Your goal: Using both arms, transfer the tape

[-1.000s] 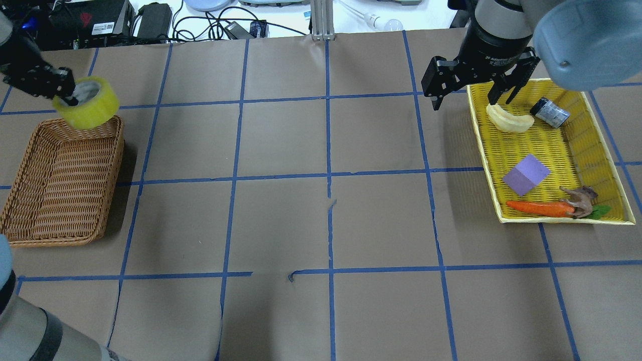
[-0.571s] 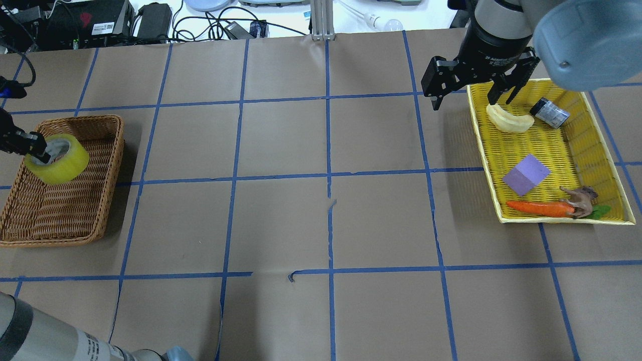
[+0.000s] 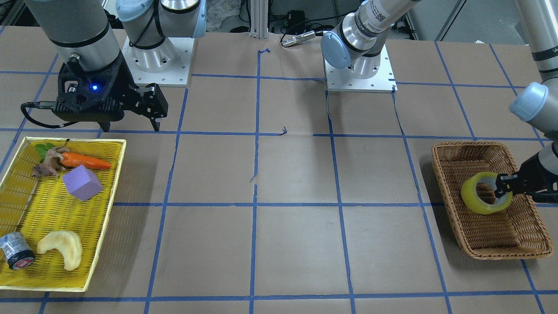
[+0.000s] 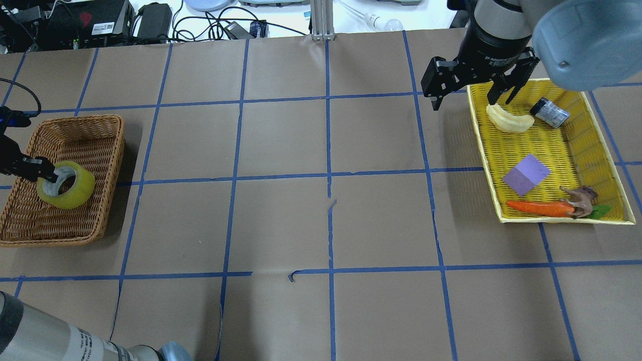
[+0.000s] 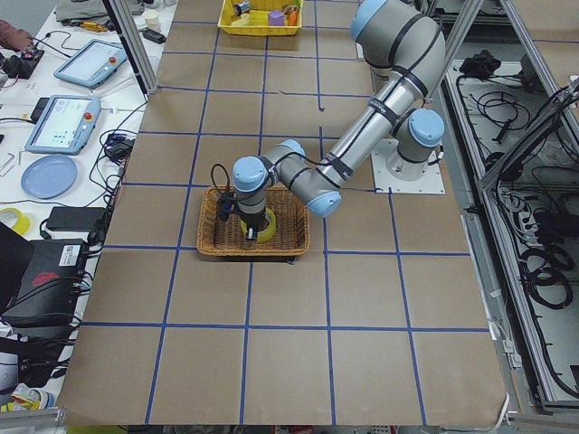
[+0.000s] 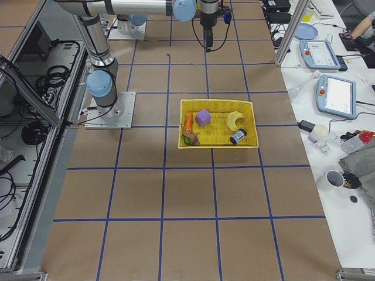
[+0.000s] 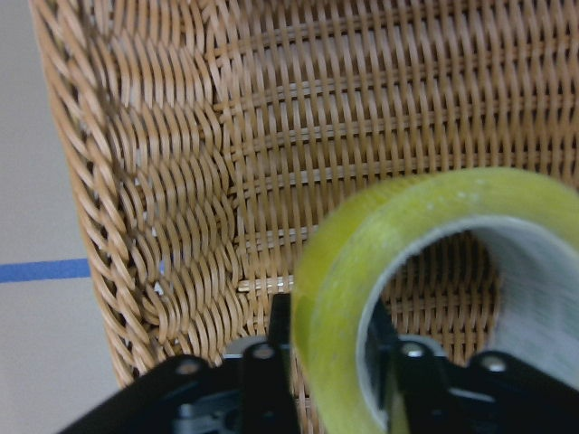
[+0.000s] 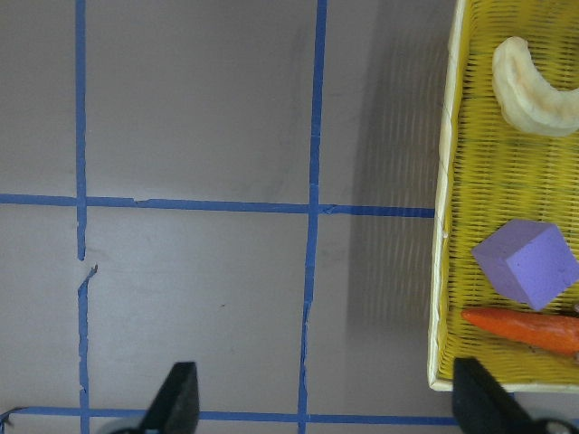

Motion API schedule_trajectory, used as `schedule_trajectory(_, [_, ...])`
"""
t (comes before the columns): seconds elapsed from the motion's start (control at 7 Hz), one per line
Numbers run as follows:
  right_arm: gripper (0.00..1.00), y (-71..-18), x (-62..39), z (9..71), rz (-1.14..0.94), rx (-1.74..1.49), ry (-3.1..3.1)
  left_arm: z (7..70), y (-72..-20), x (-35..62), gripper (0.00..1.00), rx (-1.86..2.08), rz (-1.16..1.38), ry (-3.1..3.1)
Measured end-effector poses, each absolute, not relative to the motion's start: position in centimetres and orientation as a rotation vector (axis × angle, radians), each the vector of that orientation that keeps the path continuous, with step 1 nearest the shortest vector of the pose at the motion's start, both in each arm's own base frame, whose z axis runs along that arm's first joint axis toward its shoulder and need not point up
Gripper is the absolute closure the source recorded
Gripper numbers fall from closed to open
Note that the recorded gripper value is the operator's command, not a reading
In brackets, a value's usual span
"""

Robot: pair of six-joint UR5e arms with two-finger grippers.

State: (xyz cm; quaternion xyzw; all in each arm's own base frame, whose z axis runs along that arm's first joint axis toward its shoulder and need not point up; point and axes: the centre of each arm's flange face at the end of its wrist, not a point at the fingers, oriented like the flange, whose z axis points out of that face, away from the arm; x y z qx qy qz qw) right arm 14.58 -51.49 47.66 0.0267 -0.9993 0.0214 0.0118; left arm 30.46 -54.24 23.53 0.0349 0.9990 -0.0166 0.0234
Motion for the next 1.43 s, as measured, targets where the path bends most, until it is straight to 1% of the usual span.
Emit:
schedule_trajectory(0.29, [0.00,-51.6,14.6,47.5,0.064,0.089,-3.117,27.9,-55.0,26.4,0.00,0.039,-0.061,3.090])
schedule_trajectory(0.57, [0.00,-51.6,14.6,47.5,0.063,0.089,-3.117,36.9,-54.8,19.3,0.00,-0.208,0.034,3.128])
schedule_trajectory(0.71, [0.00,-51.6,14.6,47.5,0.063,0.088,-3.117,41.9,-54.6,14.5,0.00,-0.283,0.066,3.129])
schedule_trajectory(0.86, [0.00,-51.6,14.6,47.5,0.063,0.088,-3.117,45.6,-54.4,8.4,0.00,-0.311,0.071,3.126])
schedule_trajectory(1.0, [0.00,-51.6,14.6,47.5,0.064,0.088,-3.117,47.4,-54.2,1.4,0.00,-0.289,0.061,3.124])
schedule_trajectory(1.14, [0.00,-51.6,14.6,47.5,0.065,0.088,-3.116,47.9,-53.9,-5.3,0.00,-0.213,0.054,3.126])
schedule_trajectory(1.29, [0.00,-51.6,14.6,47.7,0.069,0.088,-3.116,47.7,-53.3,-10.3,0.00,-0.111,0.058,3.133])
schedule_trajectory(1.43, [0.00,-51.8,14.5,48.1,0.080,0.090,-3.114,47.2,-52.9,-13.2,0.00,-0.033,0.072,3.138])
